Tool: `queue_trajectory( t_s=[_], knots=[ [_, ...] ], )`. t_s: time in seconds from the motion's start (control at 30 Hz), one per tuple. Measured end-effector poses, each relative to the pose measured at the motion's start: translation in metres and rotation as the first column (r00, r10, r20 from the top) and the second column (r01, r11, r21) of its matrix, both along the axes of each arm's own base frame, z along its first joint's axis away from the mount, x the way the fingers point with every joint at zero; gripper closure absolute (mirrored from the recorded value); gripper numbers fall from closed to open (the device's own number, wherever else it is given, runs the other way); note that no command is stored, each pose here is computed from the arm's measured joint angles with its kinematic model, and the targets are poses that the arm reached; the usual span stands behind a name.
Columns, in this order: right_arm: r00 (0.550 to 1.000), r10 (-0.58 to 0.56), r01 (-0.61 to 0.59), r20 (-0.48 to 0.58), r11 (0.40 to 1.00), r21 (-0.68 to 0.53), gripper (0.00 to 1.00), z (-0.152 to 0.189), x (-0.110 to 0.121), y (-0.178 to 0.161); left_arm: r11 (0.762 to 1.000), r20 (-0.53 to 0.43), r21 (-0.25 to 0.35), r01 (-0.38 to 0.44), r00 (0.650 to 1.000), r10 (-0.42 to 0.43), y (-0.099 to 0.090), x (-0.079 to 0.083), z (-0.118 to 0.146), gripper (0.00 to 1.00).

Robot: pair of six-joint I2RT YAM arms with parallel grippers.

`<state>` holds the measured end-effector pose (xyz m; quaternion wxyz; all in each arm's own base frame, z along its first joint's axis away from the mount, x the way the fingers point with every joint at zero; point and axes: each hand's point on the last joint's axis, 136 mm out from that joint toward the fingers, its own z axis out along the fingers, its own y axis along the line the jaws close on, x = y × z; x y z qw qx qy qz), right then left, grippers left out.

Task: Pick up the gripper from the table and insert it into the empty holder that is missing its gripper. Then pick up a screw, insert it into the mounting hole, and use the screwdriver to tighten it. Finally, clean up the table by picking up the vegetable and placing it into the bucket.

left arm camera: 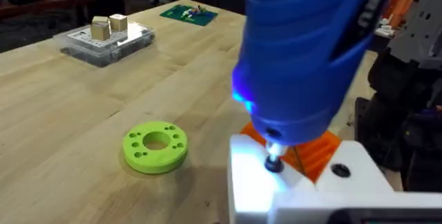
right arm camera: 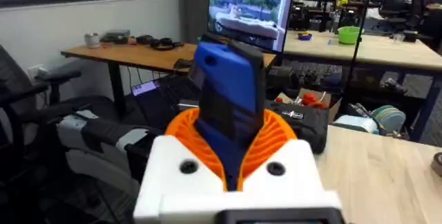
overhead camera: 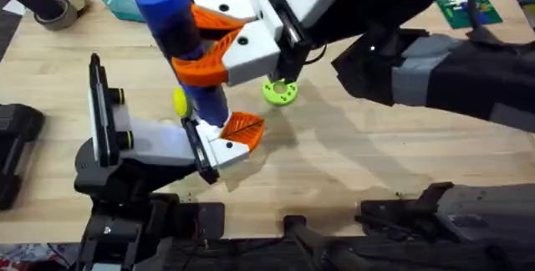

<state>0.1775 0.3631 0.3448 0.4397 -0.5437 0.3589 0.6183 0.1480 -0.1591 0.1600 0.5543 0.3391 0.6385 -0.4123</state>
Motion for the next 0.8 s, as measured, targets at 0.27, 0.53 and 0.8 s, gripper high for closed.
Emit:
queue_trajectory(
  t_s=[0.27, 0.53, 0.8],
  knots=[
    [1.0, 0.001, -0.001, -0.004, 1.0, -0.002, 0.936, -0.0004, 0.0, 0.0, 1.0, 0.0, 0.0, 0.0, 1.0, 0.0, 0.0, 0.0, 0.0, 0.991],
    [1.0, 0.001, -0.001, -0.006, 1.0, -0.003, 0.936, -0.0009, 0.0, 0.0, 1.0, 0.0, 0.0, 0.0, 1.0, 0.0, 0.0, 0.0, 0.0, 0.991],
    [1.0, 0.001, -0.001, -0.006, 1.0, -0.004, 0.936, -0.0013, -0.0001, 0.0, 1.0, 0.0, 0.0, 0.0, 1.0, 0.0, 0.0, 0.0, 0.0, 0.991]
  ],
)
